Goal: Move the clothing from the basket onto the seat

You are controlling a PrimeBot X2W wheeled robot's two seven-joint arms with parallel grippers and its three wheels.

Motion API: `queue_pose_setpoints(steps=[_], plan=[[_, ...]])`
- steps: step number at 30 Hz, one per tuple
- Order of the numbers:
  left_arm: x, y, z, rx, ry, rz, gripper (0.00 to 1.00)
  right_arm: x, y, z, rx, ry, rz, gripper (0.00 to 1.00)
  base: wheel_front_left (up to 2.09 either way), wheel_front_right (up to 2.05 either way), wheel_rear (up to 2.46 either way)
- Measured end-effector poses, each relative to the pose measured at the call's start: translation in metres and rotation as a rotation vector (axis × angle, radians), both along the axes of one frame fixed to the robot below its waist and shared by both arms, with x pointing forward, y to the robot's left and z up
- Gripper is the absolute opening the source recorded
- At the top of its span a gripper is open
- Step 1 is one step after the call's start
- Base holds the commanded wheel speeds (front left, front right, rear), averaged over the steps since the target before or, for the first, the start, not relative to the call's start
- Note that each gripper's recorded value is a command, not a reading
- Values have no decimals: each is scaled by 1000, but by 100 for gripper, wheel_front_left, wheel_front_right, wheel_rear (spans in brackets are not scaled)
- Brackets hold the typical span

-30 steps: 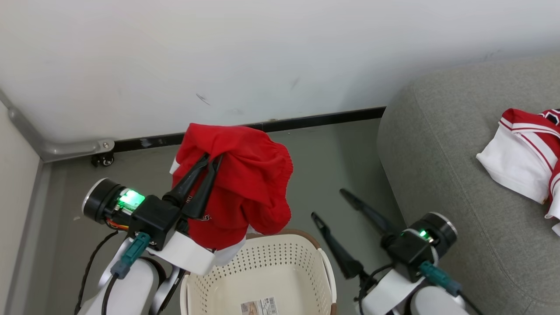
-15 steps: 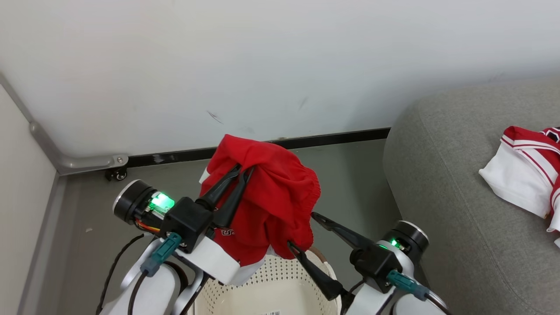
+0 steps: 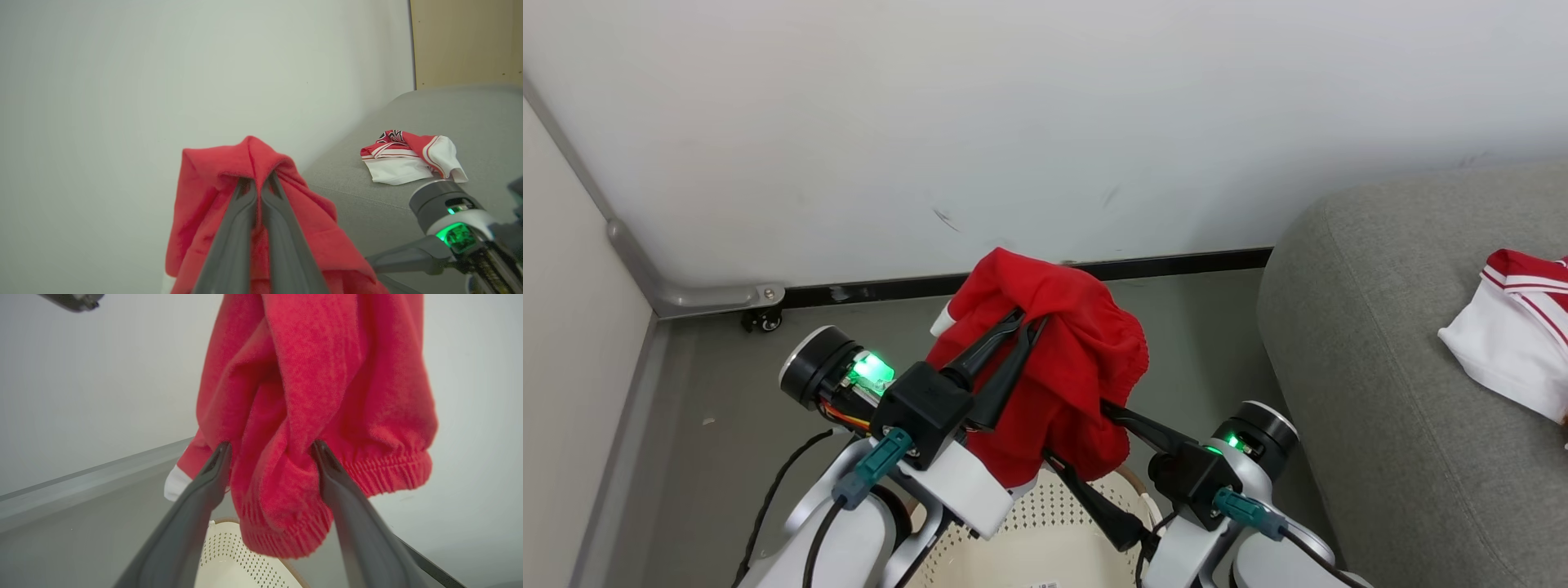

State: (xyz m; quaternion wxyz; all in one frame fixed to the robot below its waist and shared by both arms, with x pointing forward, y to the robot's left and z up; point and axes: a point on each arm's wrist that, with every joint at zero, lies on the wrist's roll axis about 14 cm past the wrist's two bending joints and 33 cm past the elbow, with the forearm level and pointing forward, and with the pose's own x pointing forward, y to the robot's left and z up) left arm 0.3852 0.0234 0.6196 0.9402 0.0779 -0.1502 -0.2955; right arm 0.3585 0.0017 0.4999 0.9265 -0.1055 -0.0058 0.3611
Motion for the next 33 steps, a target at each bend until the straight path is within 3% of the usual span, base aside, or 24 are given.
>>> queue_pose_setpoints(steps=[5,6,7,9,10,18,29,31,33], plan=[[-3,-3,-1,3,12,-9,0,4,10,5,16,-19,18,100,0,0,0],[-4,-3,0,3,13,-10,0,5,11,7,7,-34,23,89,0,0,0],[-4,-4,-1,4,16,-10,0,7,11,9,-1,-47,23,49,0,0,0],[-4,-4,-1,-2,24,-10,0,13,9,12,-12,-65,17,21,0,0,0],[-5,-4,-1,-5,28,-10,0,15,8,12,-18,-71,13,0,0,0,0],[1,4,-2,-32,47,18,0,23,0,11,-12,-66,-18,0,0,0,0],[6,15,-31,-101,143,61,0,39,-48,22,63,-64,-167,0,0,0,0],[6,15,-37,-118,164,61,6,41,-56,27,79,-77,-193,0,0,0,0],[5,13,-40,-142,179,56,23,43,-64,33,92,-89,-215,0,0,0,0]])
